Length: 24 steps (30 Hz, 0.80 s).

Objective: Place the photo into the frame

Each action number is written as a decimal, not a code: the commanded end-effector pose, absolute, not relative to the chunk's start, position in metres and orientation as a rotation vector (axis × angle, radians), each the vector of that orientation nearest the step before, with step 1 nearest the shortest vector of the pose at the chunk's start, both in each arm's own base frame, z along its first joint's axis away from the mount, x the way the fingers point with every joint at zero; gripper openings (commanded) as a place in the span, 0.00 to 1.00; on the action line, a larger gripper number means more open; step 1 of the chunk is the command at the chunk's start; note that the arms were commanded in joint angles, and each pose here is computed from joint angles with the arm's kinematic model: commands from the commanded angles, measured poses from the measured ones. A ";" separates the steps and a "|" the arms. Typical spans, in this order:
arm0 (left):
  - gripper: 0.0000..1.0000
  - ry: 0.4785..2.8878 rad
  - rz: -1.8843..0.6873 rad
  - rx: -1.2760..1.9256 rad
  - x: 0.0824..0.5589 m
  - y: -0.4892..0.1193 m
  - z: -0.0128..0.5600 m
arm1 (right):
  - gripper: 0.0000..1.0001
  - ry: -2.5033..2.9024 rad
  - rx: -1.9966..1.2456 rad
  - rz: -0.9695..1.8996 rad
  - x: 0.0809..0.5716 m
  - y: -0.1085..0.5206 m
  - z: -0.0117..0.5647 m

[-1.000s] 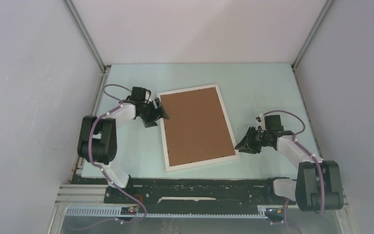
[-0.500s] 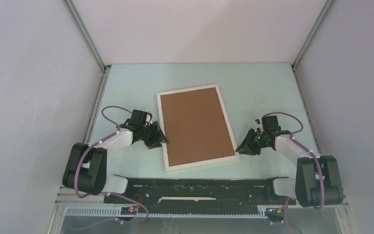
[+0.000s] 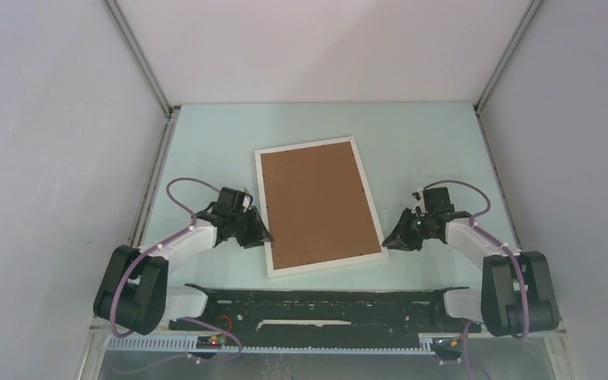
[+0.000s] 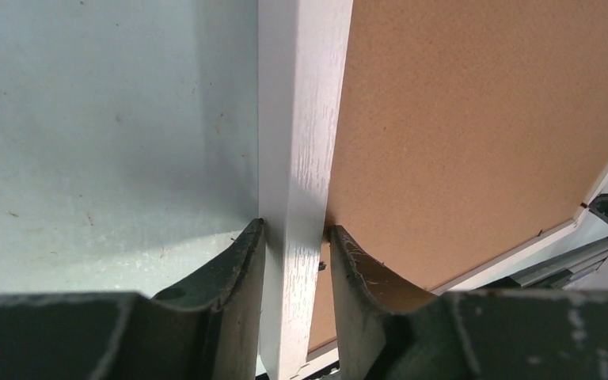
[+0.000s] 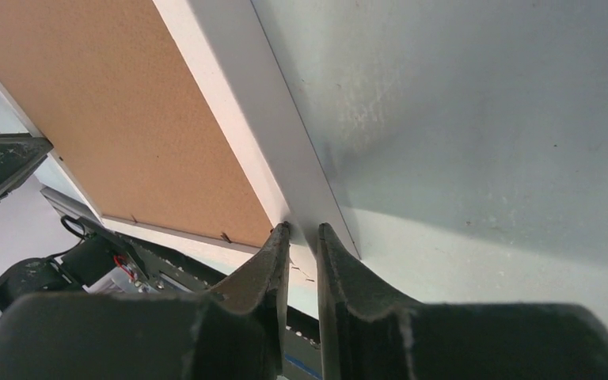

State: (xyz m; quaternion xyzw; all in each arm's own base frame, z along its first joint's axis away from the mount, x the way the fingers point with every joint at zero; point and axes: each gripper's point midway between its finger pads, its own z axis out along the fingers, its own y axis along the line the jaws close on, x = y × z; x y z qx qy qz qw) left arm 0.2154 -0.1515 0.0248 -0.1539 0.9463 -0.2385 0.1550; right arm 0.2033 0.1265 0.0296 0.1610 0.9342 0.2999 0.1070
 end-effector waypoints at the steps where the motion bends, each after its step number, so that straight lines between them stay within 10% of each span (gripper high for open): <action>1: 0.29 2.681 -0.715 -0.479 0.224 -0.158 0.024 | 0.24 2.783 0.403 0.892 0.194 0.139 0.025; 7: 0.11 2.674 -0.713 -0.512 0.224 -0.157 0.023 | 0.28 2.763 0.376 0.867 0.194 0.141 0.027; 24: 0.00 2.654 -0.714 -0.615 0.221 -0.156 0.018 | 0.32 2.824 0.321 0.759 0.172 0.153 0.015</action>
